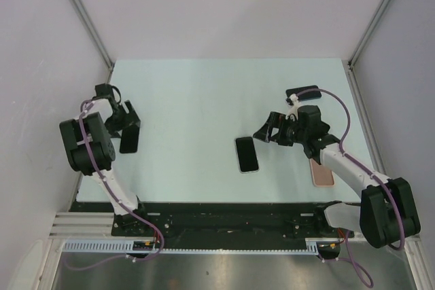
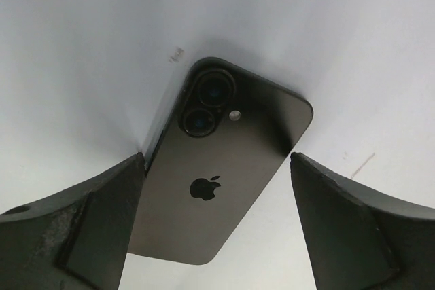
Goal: Put the phone into the phone case
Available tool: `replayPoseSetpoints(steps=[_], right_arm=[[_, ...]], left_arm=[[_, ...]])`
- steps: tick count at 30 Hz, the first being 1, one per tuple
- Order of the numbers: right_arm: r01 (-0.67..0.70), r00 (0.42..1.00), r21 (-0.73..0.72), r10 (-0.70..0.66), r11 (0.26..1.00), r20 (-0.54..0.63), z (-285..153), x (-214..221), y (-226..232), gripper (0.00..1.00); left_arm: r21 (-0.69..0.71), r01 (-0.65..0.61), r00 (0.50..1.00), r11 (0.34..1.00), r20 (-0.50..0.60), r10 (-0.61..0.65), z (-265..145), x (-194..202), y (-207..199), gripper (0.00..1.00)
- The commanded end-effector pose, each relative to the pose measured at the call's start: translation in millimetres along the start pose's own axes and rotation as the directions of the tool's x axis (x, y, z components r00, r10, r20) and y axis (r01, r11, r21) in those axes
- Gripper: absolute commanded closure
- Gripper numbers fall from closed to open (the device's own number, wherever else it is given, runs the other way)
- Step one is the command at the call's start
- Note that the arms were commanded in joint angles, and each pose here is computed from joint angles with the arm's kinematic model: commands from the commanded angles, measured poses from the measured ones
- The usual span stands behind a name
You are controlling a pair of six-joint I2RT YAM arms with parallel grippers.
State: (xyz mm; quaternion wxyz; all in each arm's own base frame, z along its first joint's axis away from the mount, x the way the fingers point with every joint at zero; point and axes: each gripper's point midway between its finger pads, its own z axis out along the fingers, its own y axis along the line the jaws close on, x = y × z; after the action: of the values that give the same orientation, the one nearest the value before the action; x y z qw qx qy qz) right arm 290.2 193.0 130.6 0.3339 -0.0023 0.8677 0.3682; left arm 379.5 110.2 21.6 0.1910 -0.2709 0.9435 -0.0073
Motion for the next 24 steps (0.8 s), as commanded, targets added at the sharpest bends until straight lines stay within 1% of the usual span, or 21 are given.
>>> replayPoseSetpoints(steps=[1,5,6,9,11,16,18,20,22,24], right_arm=[[0.026,1.0,-0.052,-0.025,0.998,0.017,-5.7,-2.6,13.4,0.0],[0.037,0.999,-0.061,-0.035,0.997,0.032,-8.8,-6.1,17.3,0.0],[0.037,0.999,-0.062,-0.035,0.997,0.036,-10.0,-7.0,18.2,0.0],[0.038,0.999,-0.06,-0.036,0.997,0.039,-10.0,-7.3,18.2,0.0],[0.036,0.999,-0.058,-0.033,0.998,0.037,-9.0,-6.6,17.3,0.0],[0.037,0.998,-0.059,-0.034,0.998,0.05,-8.8,-10.3,17.6,0.0],[0.021,0.997,-0.017,-0.02,1.0,0.071,-7.0,-14.5,9.8,0.0],[-0.047,0.988,0.043,0.04,0.998,0.151,-1.8,-33.1,-1.6,0.0],[-0.022,0.981,0.049,0.012,0.999,0.195,2.1,-47.8,-1.3,0.01],[0.01,0.977,0.133,-0.038,0.991,0.209,8.6,-67.3,-10.8,0.01]], left_arm=[[0.035,-0.063,0.987,0.997,-0.143,0.067,0.8,51.4,-20.7,0.08],[-0.013,-0.122,0.981,0.992,-0.156,0.118,-2.4,55.5,-22.3,0.09],[-0.046,-0.136,0.98,0.99,-0.152,0.128,-2.4,54.3,-18.1,0.09],[-0.089,-0.176,0.974,0.98,-0.161,0.161,-4.2,56.8,-14.4,0.1],[-0.088,-0.21,0.967,0.974,-0.167,0.193,-5.0,58.6,-16.7,0.1],[-0.126,-0.249,0.958,0.96,-0.179,0.225,-1.6,61.7,-15.4,0.1],[-0.135,-0.268,0.952,0.954,-0.189,0.241,0.3,64.8,-17.8,0.11],[-0.138,-0.266,0.952,0.954,-0.193,0.238,1.4,65.1,-21.2,0.12],[-0.131,-0.274,0.951,0.953,-0.184,0.248,1.5,64.6,-28.8,0.13],[-0.136,-0.272,0.952,0.953,-0.185,0.245,2.6,66.4,-32.2,0.14]])
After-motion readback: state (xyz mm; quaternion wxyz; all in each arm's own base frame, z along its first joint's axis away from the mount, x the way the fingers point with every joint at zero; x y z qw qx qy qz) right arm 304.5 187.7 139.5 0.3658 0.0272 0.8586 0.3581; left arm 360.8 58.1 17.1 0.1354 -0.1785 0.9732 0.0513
